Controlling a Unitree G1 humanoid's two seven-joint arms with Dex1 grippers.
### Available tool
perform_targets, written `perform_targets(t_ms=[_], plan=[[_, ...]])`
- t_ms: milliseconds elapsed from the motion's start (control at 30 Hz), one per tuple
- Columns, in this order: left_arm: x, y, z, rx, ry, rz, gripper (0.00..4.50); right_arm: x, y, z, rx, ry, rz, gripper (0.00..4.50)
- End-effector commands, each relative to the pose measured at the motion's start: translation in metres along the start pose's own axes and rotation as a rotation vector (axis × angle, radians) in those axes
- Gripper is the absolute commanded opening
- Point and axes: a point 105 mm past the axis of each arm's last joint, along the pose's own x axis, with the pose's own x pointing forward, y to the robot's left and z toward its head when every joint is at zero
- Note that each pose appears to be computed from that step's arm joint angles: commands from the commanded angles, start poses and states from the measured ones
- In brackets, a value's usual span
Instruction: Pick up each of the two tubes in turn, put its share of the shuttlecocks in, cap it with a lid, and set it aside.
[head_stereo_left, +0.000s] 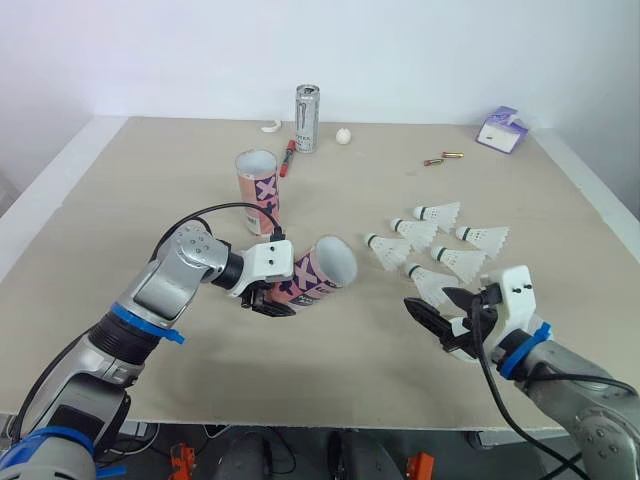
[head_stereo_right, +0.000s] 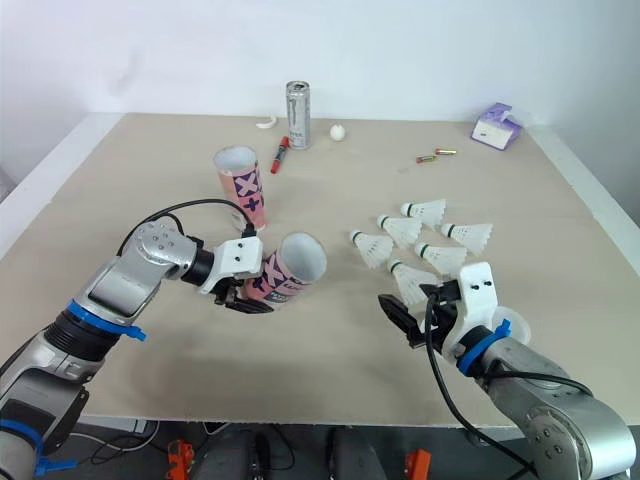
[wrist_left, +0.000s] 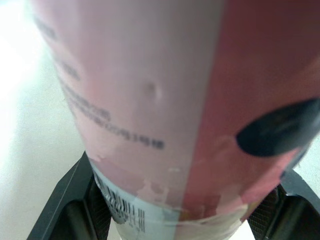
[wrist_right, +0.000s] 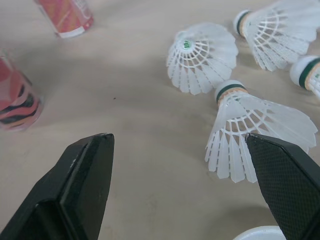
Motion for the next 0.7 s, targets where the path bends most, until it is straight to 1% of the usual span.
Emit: perform_targets(t_ms=[33,400,567,600,633,667,700], plan=[[-0.004,0.0,0.009,0.038,0.005,0.003,3.0,0.004,0.0,0.004,0.03,-0.017,-0.022,4.5],[-0.003,0.0,0.012,0.03,-0.004,0.01,3.0,0.029,-0.01,0.007,0.11,0.003,-0.081,4.5],[-0.002,-0.001,0.012,0.022,-0.007,0.016,3.0,0.035,-0.012,0.009,0.139,0.004,-0.103,4.5],[-0.002,-0.002,0.011,0.019,-0.008,0.016,3.0,0.036,-0.013,0.009,0.142,0.004,-0.111,4.25],[-0.002,-0.002,0.011,0.018,-0.009,0.016,2.99,0.036,-0.014,0.009,0.144,0.004,-0.121,3.89],[-0.001,-0.003,0.011,0.015,-0.01,0.017,2.99,0.036,-0.016,0.009,0.15,0.008,-0.133,3.72],[-0.001,-0.003,0.011,0.013,-0.011,0.017,2.99,0.036,-0.017,0.008,0.148,0.014,-0.141,3.13]])
